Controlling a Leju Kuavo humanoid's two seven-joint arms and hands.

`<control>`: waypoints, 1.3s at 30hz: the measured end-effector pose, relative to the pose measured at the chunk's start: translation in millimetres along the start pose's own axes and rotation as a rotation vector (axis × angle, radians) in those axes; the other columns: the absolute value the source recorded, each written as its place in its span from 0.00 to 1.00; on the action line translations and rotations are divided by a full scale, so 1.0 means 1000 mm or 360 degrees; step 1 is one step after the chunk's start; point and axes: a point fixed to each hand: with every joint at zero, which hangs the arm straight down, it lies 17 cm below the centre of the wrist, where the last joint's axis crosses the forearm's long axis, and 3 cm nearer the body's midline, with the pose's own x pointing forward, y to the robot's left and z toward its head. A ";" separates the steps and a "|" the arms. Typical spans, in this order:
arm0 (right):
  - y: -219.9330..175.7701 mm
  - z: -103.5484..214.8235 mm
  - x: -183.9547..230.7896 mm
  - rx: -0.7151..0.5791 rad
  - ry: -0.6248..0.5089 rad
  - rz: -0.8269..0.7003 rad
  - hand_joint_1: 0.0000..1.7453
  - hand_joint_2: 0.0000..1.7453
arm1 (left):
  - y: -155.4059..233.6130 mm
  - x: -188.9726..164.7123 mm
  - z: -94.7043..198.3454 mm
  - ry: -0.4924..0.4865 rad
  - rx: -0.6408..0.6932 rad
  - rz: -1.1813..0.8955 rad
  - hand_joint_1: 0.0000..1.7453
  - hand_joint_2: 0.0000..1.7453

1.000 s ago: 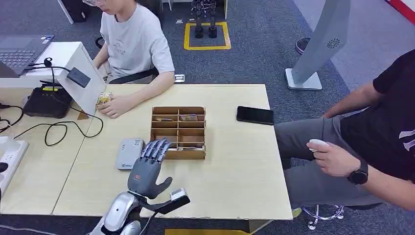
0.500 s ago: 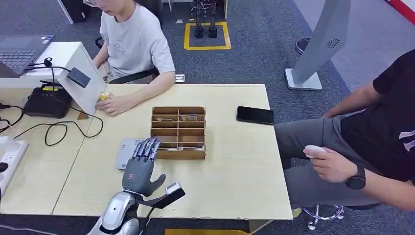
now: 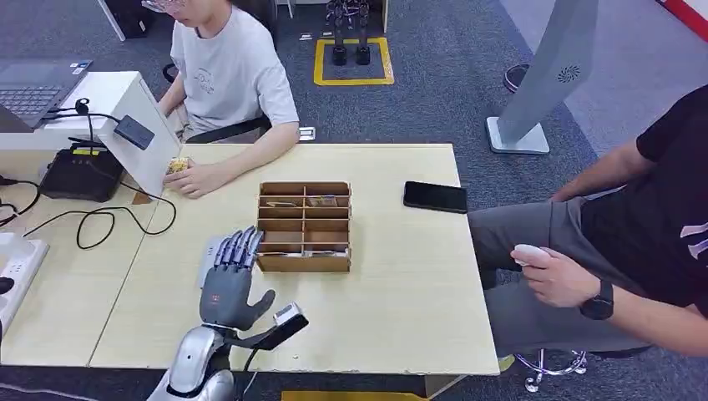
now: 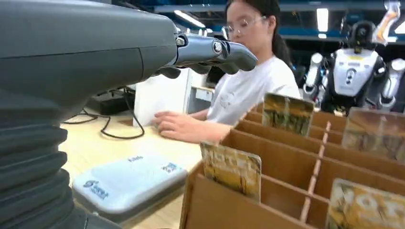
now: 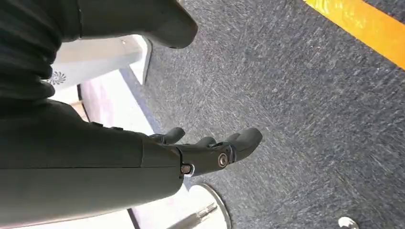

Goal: Pass the card to the sensor for recognition and then transmit it.

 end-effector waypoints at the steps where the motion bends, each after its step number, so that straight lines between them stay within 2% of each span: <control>1: 0.000 0.000 0.000 0.0001 0.0004 0.0008 0.00 1.00 | 0.000 -0.001 0.000 0.0002 0.0001 -0.0008 0.00 1.00; 39: -0.002 -0.002 0.023 0.0017 -0.0033 0.0032 0.00 1.00 | -0.013 -0.011 -0.039 0.0054 -0.0044 0.0033 0.00 1.00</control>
